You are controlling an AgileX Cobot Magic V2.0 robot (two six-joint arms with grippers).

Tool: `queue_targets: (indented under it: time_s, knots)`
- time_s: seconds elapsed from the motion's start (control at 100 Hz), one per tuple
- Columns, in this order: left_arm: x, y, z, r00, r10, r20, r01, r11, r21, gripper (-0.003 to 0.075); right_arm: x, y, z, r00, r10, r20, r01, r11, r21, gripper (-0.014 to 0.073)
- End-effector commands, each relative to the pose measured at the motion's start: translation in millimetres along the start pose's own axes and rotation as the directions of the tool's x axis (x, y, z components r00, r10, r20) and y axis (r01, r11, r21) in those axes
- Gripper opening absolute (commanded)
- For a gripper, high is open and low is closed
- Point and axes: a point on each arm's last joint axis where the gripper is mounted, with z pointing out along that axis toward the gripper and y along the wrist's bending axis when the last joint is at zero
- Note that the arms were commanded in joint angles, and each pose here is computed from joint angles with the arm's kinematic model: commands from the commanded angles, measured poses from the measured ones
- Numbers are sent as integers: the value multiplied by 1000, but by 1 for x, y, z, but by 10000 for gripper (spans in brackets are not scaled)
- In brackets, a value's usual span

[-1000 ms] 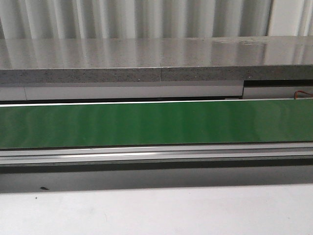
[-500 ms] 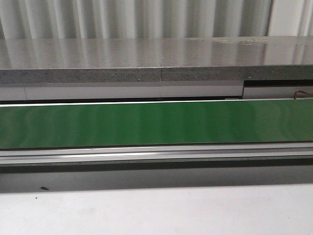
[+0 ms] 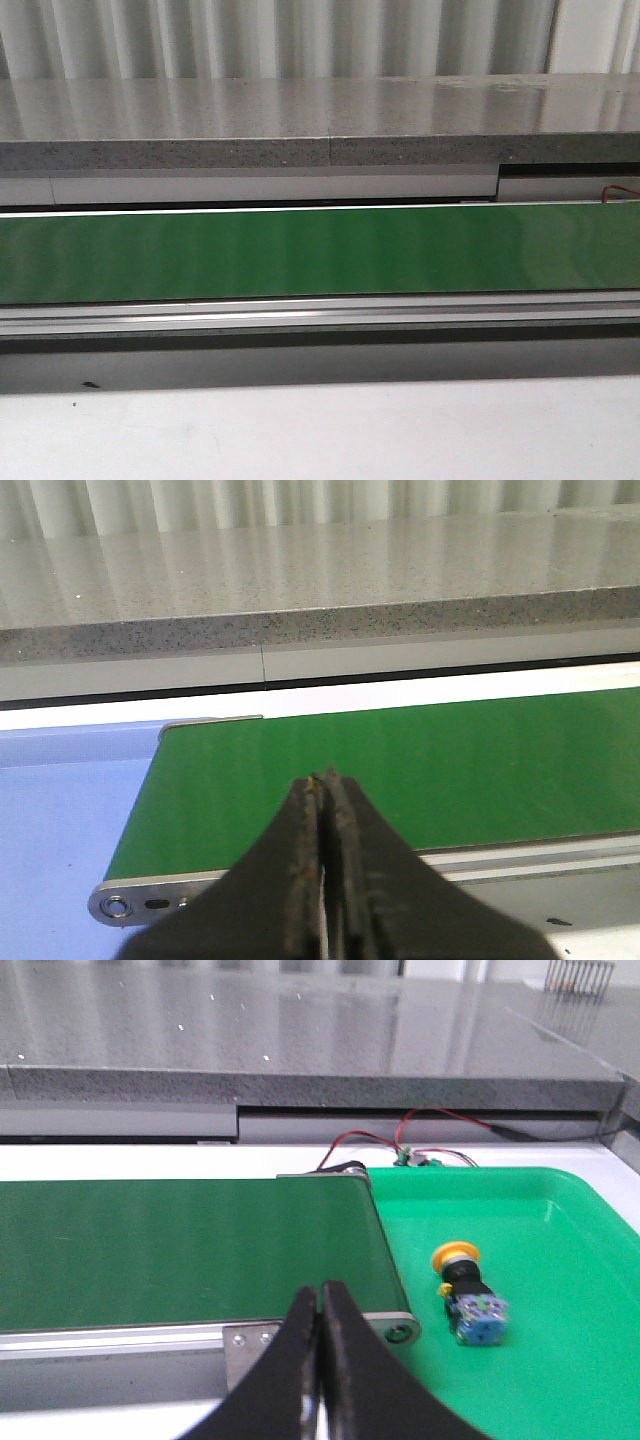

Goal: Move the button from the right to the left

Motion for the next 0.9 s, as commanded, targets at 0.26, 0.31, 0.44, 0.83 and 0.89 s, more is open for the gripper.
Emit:
queue_targets:
  time_s: [0.26, 0.31, 0.44, 0.83, 0.89]
  knots:
    - [4, 0, 0, 997, -7, 72, 7, 1000, 1, -21, -77, -1, 14, 967, -7, -256, 20, 999, 47, -68]
    - [4, 0, 0, 997, -7, 72, 7, 1000, 1, -21, -83, 0, 22, 961, -7, -277, 21, 999, 47, -68]
    - [4, 0, 0, 997, -7, 72, 7, 1000, 1, -21, -91, 0, 40, 924, 1, -382, 20, 998, 52, -68]
    - [4, 0, 0, 997, -7, 72, 7, 1000, 1, -21, -105, 3, 87, 763, 31, -646, 19, 997, 70, 57]
    - [4, 0, 0, 997, -7, 72, 7, 1000, 1, -21, -105, 4, 93, 745, 41, -666, 6, 998, 69, 173]
